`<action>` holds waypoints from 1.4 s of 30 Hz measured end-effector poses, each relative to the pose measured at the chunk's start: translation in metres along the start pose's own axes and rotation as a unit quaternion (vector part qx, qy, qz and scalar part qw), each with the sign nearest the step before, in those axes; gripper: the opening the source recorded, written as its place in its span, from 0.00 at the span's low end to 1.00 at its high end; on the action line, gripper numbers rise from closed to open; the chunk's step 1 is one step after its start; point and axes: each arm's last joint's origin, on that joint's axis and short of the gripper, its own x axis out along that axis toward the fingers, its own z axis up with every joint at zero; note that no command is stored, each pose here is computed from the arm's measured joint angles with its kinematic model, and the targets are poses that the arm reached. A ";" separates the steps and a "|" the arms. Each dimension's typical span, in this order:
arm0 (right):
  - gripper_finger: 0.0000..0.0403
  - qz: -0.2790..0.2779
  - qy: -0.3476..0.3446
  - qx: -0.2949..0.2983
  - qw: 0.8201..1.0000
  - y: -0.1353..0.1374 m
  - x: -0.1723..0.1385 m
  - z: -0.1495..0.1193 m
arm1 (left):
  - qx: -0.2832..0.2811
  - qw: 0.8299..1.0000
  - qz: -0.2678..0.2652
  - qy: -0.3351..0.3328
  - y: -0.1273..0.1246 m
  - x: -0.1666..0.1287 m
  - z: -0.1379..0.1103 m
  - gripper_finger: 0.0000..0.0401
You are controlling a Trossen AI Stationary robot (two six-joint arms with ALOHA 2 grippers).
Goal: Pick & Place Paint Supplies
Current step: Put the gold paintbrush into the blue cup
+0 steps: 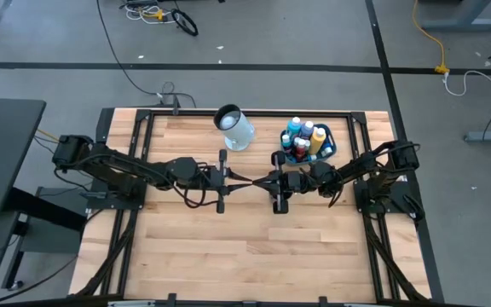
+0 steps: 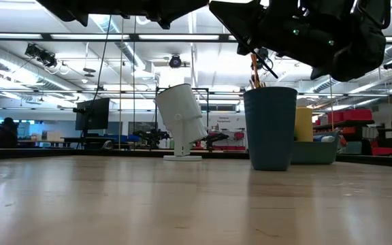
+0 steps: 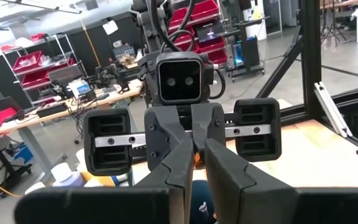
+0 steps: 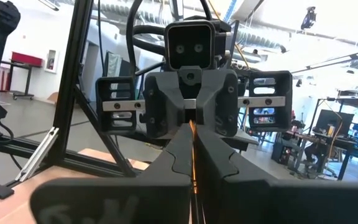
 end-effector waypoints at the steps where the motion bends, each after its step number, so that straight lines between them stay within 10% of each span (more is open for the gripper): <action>1: 0.01 0.000 0.000 0.000 1.000 0.000 0.000 0.000 | -0.003 1.000 0.000 0.000 0.000 0.000 0.000 0.12; 33: 0.02 0.003 -0.011 -0.001 1.000 -0.001 0.007 0.004 | 0.002 1.000 0.010 0.000 0.005 0.000 0.000 0.01; 42: 0.18 -0.013 -0.007 0.012 1.000 -0.001 0.007 0.004 | 0.001 1.000 0.023 0.008 0.006 0.000 -0.001 0.01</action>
